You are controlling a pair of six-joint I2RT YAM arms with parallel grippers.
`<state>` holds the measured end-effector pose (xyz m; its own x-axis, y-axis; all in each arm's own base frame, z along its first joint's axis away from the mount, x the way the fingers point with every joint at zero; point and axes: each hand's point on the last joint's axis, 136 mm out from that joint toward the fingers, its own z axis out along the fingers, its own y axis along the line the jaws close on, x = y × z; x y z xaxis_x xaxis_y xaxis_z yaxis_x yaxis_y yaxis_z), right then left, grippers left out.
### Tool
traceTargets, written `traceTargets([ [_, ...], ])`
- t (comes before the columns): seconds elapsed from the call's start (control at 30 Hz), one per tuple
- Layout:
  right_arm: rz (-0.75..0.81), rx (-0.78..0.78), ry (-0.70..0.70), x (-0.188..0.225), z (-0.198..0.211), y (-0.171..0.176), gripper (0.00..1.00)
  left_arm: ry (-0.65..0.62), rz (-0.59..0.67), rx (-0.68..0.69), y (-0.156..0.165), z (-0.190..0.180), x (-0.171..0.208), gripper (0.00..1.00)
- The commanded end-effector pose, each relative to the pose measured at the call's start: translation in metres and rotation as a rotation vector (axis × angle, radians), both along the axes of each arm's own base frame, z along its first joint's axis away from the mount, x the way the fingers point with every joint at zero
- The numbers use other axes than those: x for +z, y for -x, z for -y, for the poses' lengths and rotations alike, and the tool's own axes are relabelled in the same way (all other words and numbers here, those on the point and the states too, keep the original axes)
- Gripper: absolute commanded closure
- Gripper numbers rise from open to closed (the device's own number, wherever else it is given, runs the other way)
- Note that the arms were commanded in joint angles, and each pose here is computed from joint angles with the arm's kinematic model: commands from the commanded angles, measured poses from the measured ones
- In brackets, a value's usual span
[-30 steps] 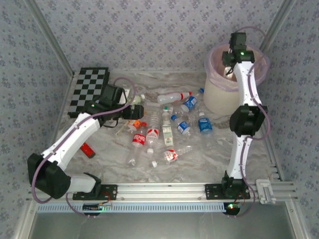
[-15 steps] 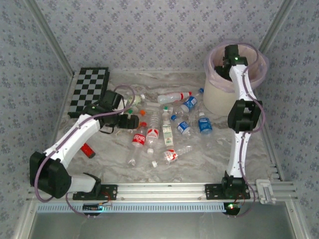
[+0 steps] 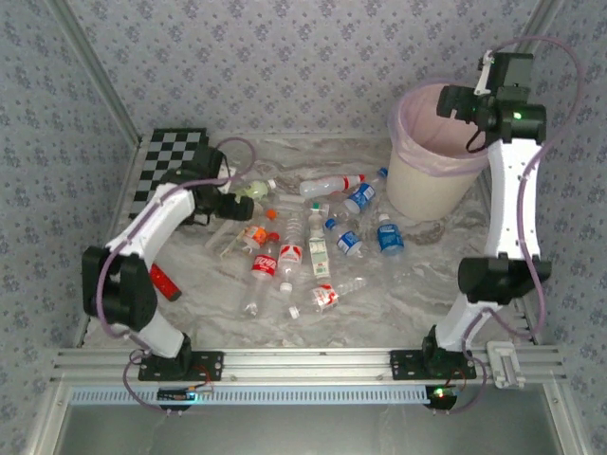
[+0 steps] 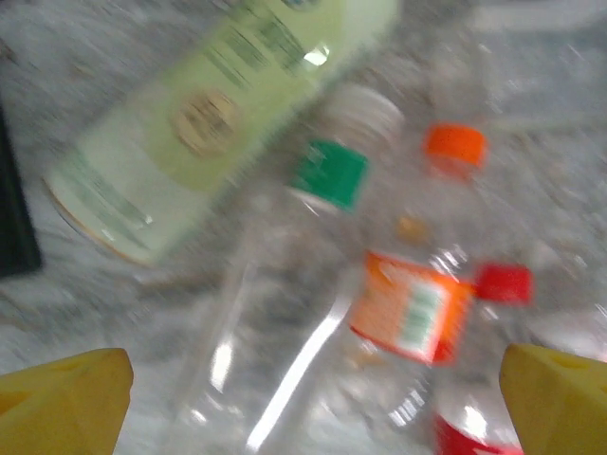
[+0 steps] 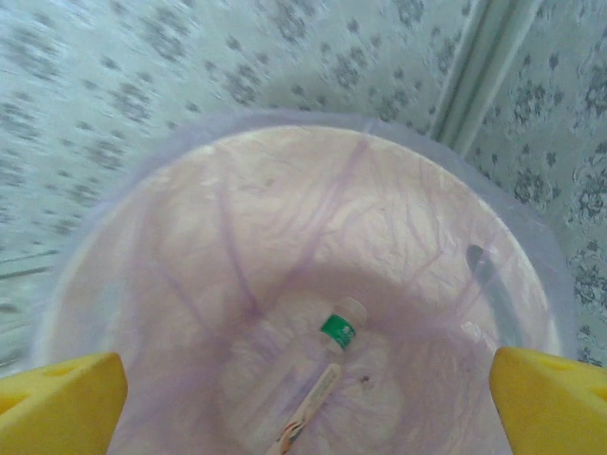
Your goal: Put the plastic bottles in the bin
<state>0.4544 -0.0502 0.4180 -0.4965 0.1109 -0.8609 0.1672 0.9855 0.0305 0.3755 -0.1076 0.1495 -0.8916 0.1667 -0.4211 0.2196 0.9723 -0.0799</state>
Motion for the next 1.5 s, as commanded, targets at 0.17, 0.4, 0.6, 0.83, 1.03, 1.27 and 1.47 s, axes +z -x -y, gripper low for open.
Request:
traceTargets([
  [0.17, 0.032, 0.138, -0.131, -0.001, -0.051, 0.044, 0.01, -0.087, -0.036, -0.207, -0.054, -0.023, -0.033, 0.01],
  [0.4, 0.006, 0.202, -0.133, -0.008, -0.075, 0.068, 0.01, -0.117, -0.117, -0.269, -0.072, -0.025, -0.066, 0.05],
  [0.6, -0.009, 0.195, -0.118, -0.015, -0.075, 0.083, 0.01, -0.133, -0.184, -0.305, -0.073, -0.031, -0.089, 0.09],
  [0.83, -0.002, 0.169, -0.089, -0.011, -0.068, 0.099, 0.01, -0.125, -0.209, -0.297, -0.084, -0.032, -0.094, 0.31],
  [1.03, 0.041, 0.188, -0.108, 0.006, -0.072, 0.11, 0.01, -0.085, -0.136, -0.304, -0.092, -0.023, -0.063, 0.48],
  [1.27, 0.123, 0.258, -0.203, 0.029, -0.097, 0.121, 0.01, -0.014, -0.017, -0.289, -0.097, -0.012, -0.002, 0.49],
  [1.47, 0.301, 0.472, -0.366, 0.061, -0.173, 0.114, 0.02, 0.298, 0.171, -0.187, -0.083, 0.027, 0.062, 0.5],
])
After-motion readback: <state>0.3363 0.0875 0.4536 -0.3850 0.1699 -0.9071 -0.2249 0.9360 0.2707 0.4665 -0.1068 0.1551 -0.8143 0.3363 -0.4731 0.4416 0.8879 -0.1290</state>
